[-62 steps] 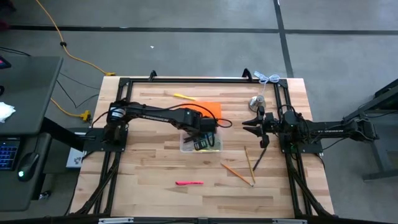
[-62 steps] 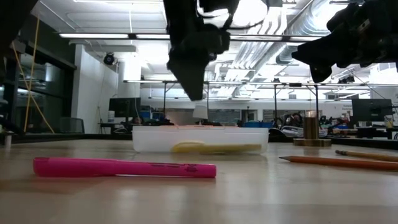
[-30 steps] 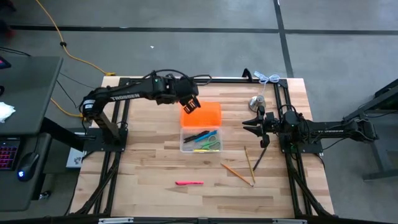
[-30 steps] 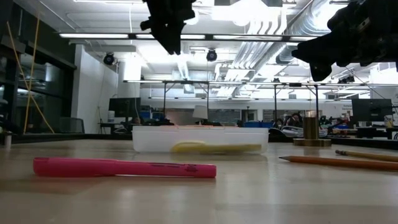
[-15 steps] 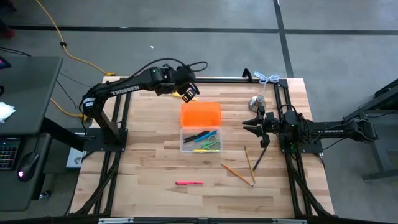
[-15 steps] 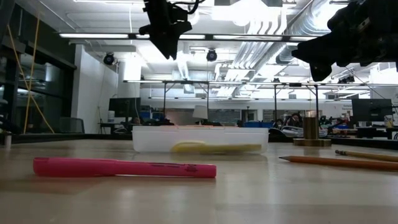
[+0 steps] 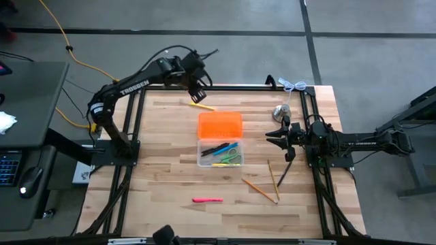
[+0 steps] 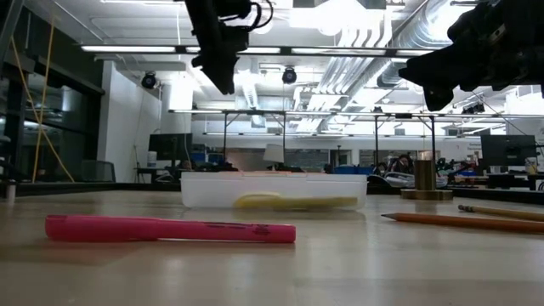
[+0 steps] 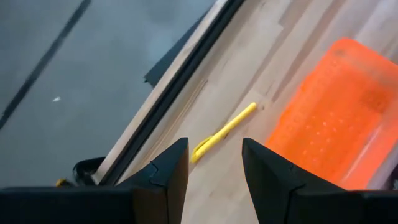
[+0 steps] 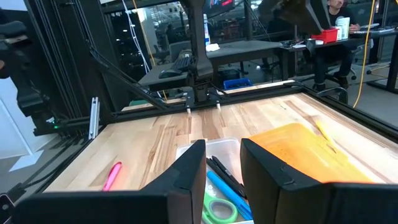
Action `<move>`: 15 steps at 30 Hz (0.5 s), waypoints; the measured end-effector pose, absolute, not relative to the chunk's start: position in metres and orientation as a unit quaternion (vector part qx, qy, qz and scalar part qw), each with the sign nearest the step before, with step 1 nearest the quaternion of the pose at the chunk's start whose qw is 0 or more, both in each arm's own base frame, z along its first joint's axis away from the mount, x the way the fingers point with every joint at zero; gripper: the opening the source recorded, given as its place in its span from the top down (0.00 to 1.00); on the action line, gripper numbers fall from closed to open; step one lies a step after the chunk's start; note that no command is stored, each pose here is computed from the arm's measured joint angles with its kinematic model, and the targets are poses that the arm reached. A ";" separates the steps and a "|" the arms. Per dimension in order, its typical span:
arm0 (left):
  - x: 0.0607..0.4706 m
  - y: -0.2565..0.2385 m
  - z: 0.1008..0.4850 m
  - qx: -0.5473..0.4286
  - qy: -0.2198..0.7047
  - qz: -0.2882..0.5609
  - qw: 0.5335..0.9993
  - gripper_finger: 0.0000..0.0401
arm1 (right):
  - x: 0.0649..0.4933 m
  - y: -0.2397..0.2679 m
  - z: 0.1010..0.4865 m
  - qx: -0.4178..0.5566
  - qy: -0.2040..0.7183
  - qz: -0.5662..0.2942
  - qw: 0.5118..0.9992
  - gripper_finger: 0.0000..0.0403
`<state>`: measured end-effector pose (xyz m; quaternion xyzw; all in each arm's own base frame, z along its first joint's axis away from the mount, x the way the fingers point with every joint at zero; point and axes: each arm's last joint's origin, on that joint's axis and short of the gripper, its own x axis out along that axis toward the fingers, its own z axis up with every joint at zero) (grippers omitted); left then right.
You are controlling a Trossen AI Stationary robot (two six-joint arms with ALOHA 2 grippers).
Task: Pick & place school supplies into a supply box
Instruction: Put the yellow pen into the orange supply box
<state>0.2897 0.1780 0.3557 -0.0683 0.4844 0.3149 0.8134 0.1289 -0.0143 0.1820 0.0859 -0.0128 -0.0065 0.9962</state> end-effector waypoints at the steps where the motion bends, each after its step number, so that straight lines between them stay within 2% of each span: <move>1: 0.288 0.181 0.356 -0.070 0.484 0.304 0.817 0.55 | 0.129 -0.014 0.182 0.086 -0.013 -0.007 0.996 0.81; 15: 0.269 0.210 0.356 -0.032 0.484 0.177 0.856 0.55 | 0.129 -0.014 0.182 0.086 -0.013 -0.007 0.996 0.81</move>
